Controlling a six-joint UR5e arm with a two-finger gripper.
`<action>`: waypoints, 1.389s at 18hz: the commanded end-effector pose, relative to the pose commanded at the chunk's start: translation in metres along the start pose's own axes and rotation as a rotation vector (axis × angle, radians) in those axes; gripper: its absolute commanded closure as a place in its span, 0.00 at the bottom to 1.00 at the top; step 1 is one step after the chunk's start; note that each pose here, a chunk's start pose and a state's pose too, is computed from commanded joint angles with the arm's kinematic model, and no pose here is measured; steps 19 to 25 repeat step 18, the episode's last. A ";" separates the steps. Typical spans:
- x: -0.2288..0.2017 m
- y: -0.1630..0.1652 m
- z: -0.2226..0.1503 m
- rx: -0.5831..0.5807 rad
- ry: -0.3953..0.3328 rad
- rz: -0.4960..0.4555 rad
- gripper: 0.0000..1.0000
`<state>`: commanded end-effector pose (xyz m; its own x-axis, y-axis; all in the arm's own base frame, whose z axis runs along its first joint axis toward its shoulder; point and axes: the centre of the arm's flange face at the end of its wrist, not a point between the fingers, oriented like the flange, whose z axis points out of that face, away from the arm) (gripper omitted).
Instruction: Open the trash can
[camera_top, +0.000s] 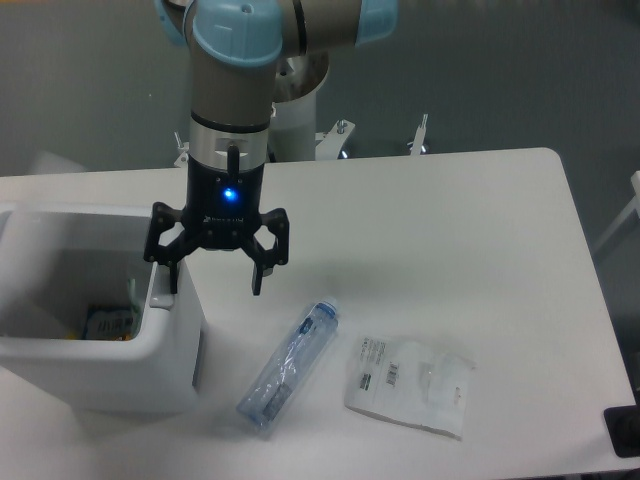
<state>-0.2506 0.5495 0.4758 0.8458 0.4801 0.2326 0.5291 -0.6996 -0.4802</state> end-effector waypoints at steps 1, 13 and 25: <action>0.000 -0.001 -0.002 0.003 0.000 -0.001 0.00; -0.089 -0.009 -0.079 0.088 -0.247 0.016 0.00; -0.124 0.001 -0.071 0.026 -0.363 0.032 0.00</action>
